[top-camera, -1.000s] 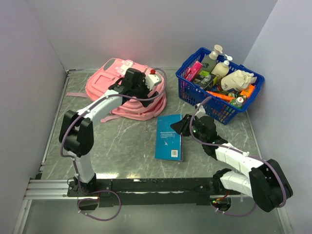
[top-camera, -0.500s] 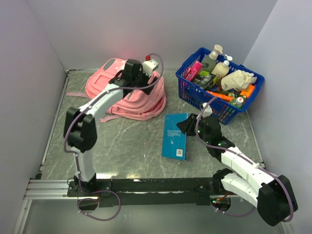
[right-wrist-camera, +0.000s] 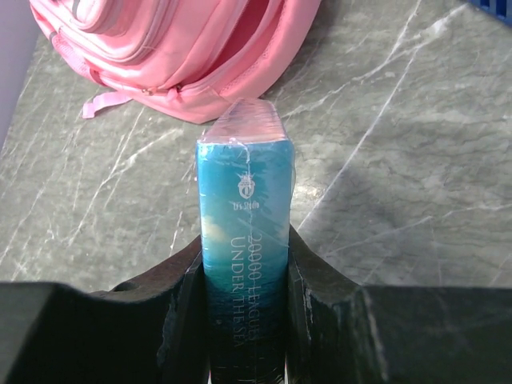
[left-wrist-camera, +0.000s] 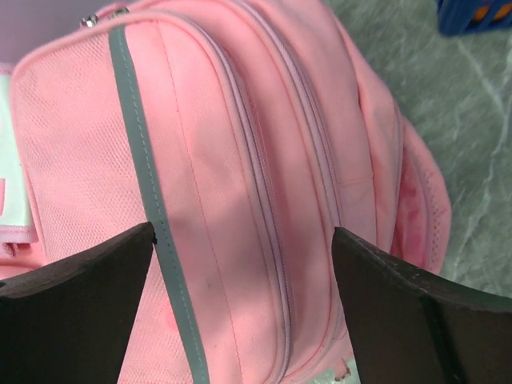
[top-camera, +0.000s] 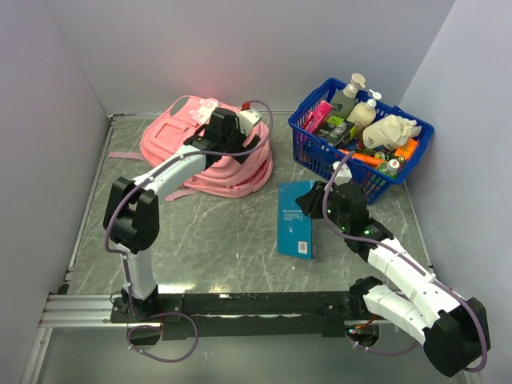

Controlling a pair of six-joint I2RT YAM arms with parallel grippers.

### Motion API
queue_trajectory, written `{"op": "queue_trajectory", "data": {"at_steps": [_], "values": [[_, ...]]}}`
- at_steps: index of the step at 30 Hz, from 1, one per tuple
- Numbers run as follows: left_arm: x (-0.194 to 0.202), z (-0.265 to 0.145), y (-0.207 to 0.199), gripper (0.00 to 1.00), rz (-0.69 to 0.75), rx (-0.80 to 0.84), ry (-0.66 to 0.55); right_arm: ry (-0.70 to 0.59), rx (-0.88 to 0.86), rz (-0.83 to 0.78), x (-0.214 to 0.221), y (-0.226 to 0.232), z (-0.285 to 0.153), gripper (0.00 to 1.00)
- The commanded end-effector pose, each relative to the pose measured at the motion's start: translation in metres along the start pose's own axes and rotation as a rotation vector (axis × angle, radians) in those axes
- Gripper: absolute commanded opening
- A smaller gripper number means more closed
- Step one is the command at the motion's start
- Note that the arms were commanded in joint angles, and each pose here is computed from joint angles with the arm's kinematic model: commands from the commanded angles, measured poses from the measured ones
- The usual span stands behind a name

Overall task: Pack the student bag
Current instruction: Place the book in the student bag.

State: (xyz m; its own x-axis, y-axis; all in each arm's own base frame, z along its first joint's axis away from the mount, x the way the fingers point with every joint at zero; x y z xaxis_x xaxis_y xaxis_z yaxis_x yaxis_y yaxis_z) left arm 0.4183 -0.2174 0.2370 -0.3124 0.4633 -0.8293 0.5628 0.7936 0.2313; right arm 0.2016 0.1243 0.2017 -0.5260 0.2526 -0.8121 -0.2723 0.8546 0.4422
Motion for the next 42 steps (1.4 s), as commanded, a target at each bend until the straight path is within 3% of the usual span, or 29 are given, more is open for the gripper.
{"op": "queue_trajectory", "data": {"at_steps": [1,3,6,7,10,13,17,24,26,32,38,42], "values": [[0.006,0.007,-0.005,0.96,0.066,-0.085,0.009,-0.229,-0.107,-0.005,-0.061,0.031,-0.018,0.00],[0.010,0.009,-0.005,1.00,0.078,-0.102,0.017,-0.230,-0.102,-0.007,-0.063,0.031,-0.019,0.00],[0.010,0.007,-0.004,0.66,0.071,-0.121,-0.003,-0.241,-0.104,-0.009,-0.068,0.033,-0.021,0.00],[0.008,0.005,-0.003,0.41,0.065,-0.137,-0.008,-0.247,-0.105,-0.007,-0.070,0.034,-0.022,0.00],[-0.005,-0.006,0.000,0.17,0.055,-0.145,-0.038,-0.250,-0.107,0.002,-0.070,0.034,-0.023,0.00],[-0.016,-0.016,0.001,0.03,0.051,-0.142,-0.043,-0.248,-0.088,0.025,-0.068,0.031,-0.022,0.00],[-0.030,-0.040,-0.003,0.01,0.035,-0.078,-0.057,-0.244,-0.078,0.068,-0.068,0.026,-0.017,0.00],[-0.068,-0.139,0.001,0.01,0.077,0.052,-0.182,-0.211,-0.076,0.189,-0.073,0.019,-0.005,0.00],[-0.075,-0.170,0.002,0.01,0.083,0.098,-0.239,-0.205,-0.127,0.237,-0.074,0.024,-0.003,0.00],[-0.052,-0.224,-0.006,0.01,0.146,0.209,-0.245,-0.040,-0.376,0.395,-0.058,0.047,0.005,0.00],[0.012,-0.207,-0.019,0.01,0.127,0.267,-0.108,0.004,-0.336,0.448,-0.025,0.042,-0.023,0.00],[0.020,-0.198,-0.022,0.01,0.120,0.282,-0.091,0.093,-0.343,0.484,-0.015,0.042,-0.028,0.00]]}}
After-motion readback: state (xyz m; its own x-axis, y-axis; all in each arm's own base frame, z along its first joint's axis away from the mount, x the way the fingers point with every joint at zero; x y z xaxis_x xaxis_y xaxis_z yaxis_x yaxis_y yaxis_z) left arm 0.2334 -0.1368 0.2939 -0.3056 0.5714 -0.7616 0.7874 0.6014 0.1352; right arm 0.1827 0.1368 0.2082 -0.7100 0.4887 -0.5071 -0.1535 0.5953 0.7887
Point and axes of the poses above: each gripper's point midway between its finger pads, its own z axis out along the fingers, its own y axis along the line the jaws close on, x = y × z, the point moved 9 cm from there along -z, back along the fingers, and after that the axes turned 2 degrees about -z, right-handed, at the moved point
